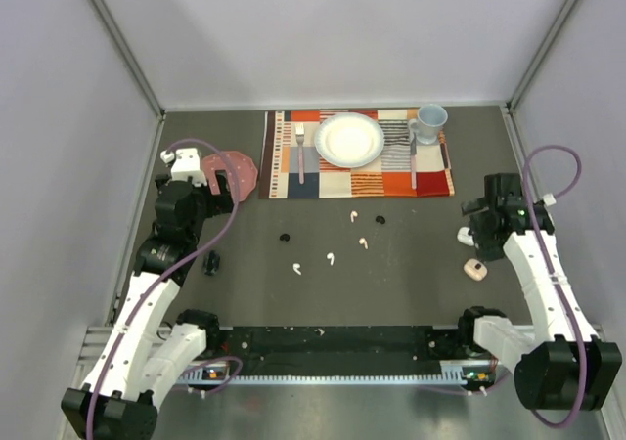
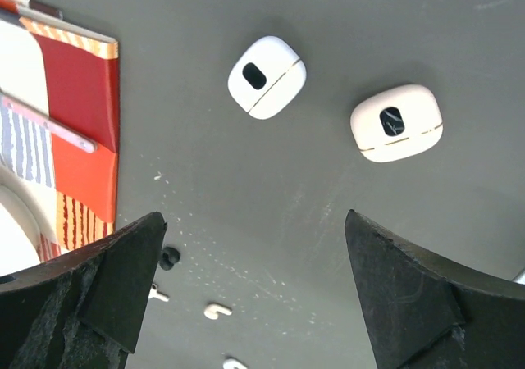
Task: Insert the wireless bluetooth earbuds into the charging case
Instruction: Move the charging case to the center of the board.
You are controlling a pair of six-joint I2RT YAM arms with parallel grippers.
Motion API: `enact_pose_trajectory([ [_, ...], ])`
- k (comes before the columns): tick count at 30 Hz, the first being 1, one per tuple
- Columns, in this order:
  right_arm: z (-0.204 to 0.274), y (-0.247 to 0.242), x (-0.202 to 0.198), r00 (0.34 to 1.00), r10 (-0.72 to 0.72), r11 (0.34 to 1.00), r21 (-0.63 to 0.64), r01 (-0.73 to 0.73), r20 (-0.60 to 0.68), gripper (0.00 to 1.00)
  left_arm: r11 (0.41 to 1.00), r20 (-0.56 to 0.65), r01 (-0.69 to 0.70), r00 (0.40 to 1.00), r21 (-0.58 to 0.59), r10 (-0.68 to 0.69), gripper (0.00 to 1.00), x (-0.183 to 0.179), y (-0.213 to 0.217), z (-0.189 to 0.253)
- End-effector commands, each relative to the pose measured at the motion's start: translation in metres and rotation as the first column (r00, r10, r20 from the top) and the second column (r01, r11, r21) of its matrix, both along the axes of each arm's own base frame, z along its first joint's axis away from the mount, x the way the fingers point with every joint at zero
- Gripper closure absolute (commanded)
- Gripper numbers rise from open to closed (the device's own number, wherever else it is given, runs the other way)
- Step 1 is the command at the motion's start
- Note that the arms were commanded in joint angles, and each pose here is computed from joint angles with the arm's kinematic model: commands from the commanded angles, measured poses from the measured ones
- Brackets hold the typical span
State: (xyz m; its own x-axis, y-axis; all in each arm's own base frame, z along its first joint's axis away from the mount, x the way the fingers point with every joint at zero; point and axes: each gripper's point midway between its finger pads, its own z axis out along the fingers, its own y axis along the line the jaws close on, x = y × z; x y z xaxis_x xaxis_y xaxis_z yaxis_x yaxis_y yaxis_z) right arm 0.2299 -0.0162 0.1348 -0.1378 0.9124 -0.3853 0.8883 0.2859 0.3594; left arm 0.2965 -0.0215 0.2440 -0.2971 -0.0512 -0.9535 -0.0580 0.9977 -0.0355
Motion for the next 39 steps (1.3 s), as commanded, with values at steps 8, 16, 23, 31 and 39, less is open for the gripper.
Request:
enact_pose_trajectory([
  [8,-0.005,-0.027,0.023,0.954,-0.298,0.954,-0.003,0.298,-0.041,0.11,0.998,0.004,-0.045,0.999,0.047,0.045,0.01,-0.001,0.012,0.000],
  [16,-0.031,-0.033,0.051,0.949,-0.268,0.960,0.033,0.277,-0.165,0.21,0.998,-0.012,-0.028,1.000,0.049,0.028,0.01,0.001,0.008,-0.004],
  [23,-0.054,-0.034,0.054,0.934,-0.293,0.948,0.065,0.312,-0.205,0.20,0.998,-0.024,-0.027,0.999,0.052,0.028,0.01,0.003,0.008,-0.007],
  [31,-0.085,-0.036,0.050,0.901,-0.329,0.930,0.067,0.360,-0.282,0.20,0.997,-0.029,-0.042,0.999,0.061,0.044,0.01,0.003,0.011,-0.007],
  [39,-0.106,-0.040,0.056,0.885,-0.362,0.907,0.108,0.407,-0.294,0.23,0.997,-0.039,-0.044,0.998,0.067,0.047,0.01,0.004,0.012,-0.010],
])
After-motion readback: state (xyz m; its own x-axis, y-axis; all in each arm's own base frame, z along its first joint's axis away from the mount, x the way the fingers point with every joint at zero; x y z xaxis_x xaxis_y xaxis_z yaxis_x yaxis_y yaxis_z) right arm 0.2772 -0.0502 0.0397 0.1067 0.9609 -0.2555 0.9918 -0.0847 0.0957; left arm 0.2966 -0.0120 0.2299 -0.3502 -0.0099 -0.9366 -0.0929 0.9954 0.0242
